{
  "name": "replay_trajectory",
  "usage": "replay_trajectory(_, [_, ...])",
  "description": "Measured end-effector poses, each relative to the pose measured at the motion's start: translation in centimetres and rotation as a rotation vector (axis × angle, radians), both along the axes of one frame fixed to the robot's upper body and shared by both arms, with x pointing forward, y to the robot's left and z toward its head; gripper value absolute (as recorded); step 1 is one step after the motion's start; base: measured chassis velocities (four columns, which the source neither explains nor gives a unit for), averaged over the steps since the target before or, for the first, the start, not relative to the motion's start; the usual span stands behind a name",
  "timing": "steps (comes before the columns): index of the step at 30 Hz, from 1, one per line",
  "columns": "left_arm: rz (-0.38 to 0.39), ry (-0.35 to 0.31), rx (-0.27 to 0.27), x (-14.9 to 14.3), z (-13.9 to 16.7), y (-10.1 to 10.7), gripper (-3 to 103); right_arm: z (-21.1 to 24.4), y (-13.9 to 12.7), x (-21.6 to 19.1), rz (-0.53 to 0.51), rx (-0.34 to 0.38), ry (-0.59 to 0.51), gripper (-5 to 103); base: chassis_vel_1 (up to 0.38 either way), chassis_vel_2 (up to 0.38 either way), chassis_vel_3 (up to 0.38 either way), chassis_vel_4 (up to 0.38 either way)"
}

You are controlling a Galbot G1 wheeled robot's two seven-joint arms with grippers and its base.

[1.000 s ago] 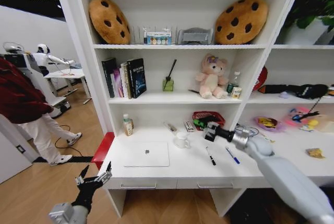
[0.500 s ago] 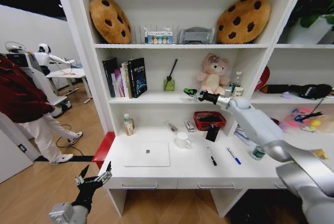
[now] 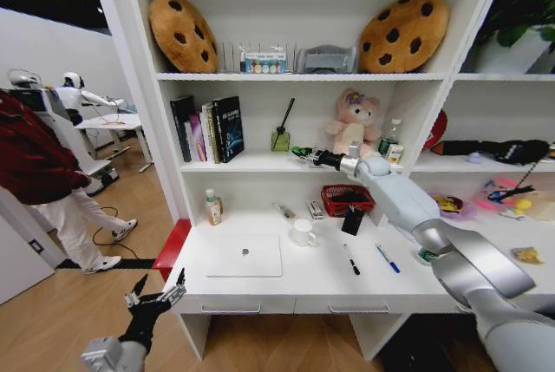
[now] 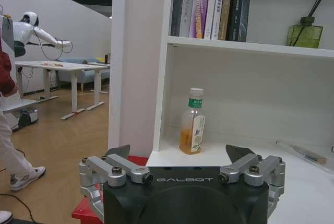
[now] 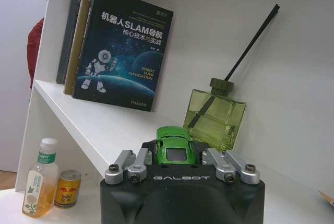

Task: Organize the objects on the table.

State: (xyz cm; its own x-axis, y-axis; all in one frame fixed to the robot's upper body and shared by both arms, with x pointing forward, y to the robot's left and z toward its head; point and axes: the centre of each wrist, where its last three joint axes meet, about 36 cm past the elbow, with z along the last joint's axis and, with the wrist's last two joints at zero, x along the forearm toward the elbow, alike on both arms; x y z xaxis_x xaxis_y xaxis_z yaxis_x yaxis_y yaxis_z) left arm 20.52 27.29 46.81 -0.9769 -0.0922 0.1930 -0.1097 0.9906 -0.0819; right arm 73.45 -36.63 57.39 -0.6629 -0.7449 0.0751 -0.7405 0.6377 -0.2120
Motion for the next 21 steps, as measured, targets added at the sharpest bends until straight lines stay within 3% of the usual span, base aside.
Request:
replay_trajectory(10, [0.0, 0.0, 0.0, 0.0, 0.0, 0.0, 100, -0.6, 0.7, 0.0, -0.03, 0.008, -0.01, 36, 0.0, 0.0, 0.0, 0.0])
replay_trajectory(13, [0.0, 0.0, 0.0, 0.0, 0.0, 0.0, 100, -1.1, 1.2, -0.1, -0.058, 0.021, -0.011, 52, 0.0, 0.0, 0.0, 0.0])
replay_trajectory(15, [0.0, 0.0, 0.0, 0.0, 0.0, 0.0, 100, -1.2, 1.1, -0.2, -0.062, 0.022, -0.012, 52, 0.0, 0.0, 0.0, 0.0])
replay_trajectory(20, [0.0, 0.0, 0.0, 0.0, 0.0, 0.0, 100, -1.7, 0.3, -0.9, -0.069, 0.034, -0.019, 74, 0.0, 0.0, 0.0, 0.0])
replay_trajectory(21, [0.0, 0.0, 0.0, 0.0, 0.0, 0.0, 100, -1.7, 0.3, -0.9, -0.069, 0.034, -0.019, 74, 0.0, 0.0, 0.0, 0.0])
